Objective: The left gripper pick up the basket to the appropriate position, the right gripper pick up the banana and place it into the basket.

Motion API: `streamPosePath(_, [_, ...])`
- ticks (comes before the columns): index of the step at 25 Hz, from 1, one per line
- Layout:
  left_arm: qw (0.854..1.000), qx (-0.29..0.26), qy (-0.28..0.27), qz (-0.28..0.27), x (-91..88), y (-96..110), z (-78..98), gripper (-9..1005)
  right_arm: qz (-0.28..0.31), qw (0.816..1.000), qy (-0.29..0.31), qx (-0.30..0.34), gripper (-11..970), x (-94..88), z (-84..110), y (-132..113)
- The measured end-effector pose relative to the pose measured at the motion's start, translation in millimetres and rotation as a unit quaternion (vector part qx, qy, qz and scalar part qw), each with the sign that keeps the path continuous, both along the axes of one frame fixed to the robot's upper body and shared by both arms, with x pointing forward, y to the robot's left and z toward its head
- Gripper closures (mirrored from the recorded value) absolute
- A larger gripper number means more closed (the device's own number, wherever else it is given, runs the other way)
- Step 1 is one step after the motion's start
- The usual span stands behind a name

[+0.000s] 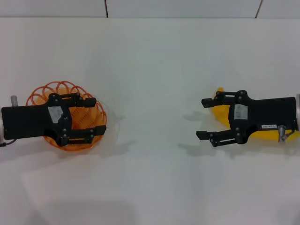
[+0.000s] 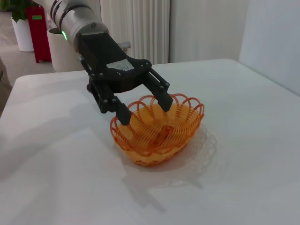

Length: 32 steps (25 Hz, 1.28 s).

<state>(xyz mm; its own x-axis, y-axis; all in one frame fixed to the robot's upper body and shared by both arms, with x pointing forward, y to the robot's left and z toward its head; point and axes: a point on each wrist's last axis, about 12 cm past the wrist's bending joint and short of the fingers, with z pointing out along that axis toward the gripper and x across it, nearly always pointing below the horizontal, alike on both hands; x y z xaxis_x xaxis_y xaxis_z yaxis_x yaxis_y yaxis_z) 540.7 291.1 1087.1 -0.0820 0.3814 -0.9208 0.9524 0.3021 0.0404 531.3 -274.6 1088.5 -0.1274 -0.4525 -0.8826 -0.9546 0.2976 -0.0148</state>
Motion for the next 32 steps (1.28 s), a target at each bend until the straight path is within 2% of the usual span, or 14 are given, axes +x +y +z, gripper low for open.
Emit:
streamPosePath(10, [1.000, -0.005, -0.009, 0.005, 0.4, 1.2, 1.0, 227, 0.003, 1.000, -0.001, 0.001, 96, 2.1, 1.0, 2.0])
streamPosePath(17, [0.995, -0.046, 0.003, 0.086, 5.8, 23.6, 10.3, 227, 0.003, 1.000, 0.000, 0.000, 97, 1.9, 0.8, 2.0])
streamPosePath(20, [0.990, -0.056, 0.027, 0.125, 11.8, 40.1, 23.5, 227, 0.003, 1.000, 0.000, 0.001, 97, 1.8, 0.6, 1.9])
streamPosePath(26, [0.973, -0.019, 0.096, 0.208, 26.0, 63.6, 45.0, 228, 0.003, 1.000, 0.000, 0.000, 97, 1.8, 0.5, 1.9])
streamPosePath(32, [0.961, 0.035, 0.146, 0.234, 36.5, 68.3, 53.5, 228, 0.002, 1.000, 0.000, 0.000, 96, 2.1, 0.5, 1.8])
